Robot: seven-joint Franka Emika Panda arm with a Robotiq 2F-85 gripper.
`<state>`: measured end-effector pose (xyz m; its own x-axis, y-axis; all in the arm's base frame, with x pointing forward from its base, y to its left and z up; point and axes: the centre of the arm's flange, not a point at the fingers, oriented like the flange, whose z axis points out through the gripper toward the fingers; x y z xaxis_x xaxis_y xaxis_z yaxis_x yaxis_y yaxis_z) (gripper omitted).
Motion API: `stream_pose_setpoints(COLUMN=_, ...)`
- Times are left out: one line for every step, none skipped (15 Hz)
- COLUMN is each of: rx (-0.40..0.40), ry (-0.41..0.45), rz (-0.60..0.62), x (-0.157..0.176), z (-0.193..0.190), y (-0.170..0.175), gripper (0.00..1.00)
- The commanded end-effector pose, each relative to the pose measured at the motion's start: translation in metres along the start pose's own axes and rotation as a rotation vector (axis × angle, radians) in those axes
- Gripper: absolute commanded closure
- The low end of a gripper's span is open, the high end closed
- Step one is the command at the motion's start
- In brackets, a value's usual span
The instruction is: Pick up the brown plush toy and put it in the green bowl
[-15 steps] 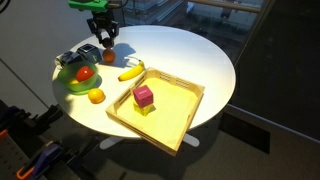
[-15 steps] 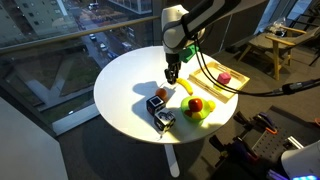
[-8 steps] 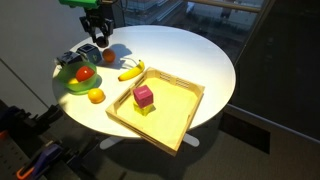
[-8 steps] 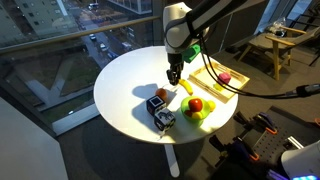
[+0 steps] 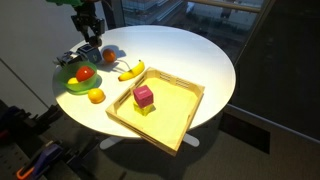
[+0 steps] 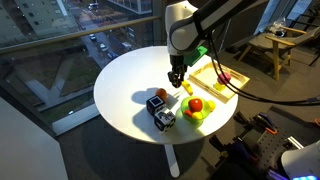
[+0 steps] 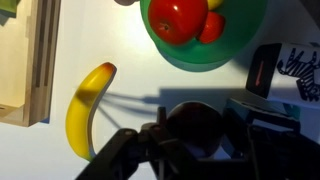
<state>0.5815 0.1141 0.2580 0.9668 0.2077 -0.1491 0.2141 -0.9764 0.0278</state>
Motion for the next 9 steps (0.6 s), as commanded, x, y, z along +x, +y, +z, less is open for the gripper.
stream_pose_setpoints(rx=-0.048, ry=0.050, rz=0.044, x=-0.024, z=-0.010, y=-0.009, gripper=0.66)
stream_pose_setpoints(rx=-0.054, ry=0.066, rz=0.052, x=-0.027, z=-0.011, y=-0.010, gripper=0.66)
stream_pose_setpoints(rx=-0.059, ry=0.080, rz=0.059, x=-0.029, z=-0.012, y=-0.012, gripper=0.66)
stream_pose_setpoints(rx=-0.064, ry=0.093, rz=0.065, x=-0.031, z=-0.013, y=-0.013, gripper=0.66)
stream_pose_setpoints(rx=-0.068, ry=0.101, rz=0.071, x=-0.033, z=-0.013, y=-0.013, gripper=0.66)
stream_pose_setpoints(rx=-0.072, ry=0.109, rz=0.075, x=-0.034, z=-0.014, y=-0.014, gripper=0.66)
stream_pose_setpoints(rx=-0.074, ry=0.114, rz=0.079, x=-0.035, z=-0.015, y=-0.013, gripper=0.66)
stream_pose_setpoints(rx=-0.074, ry=0.117, rz=0.084, x=-0.036, z=-0.015, y=-0.013, gripper=0.66)
stream_pose_setpoints(rx=-0.050, ry=0.090, rz=0.062, x=-0.022, z=-0.008, y=-0.013, gripper=0.66)
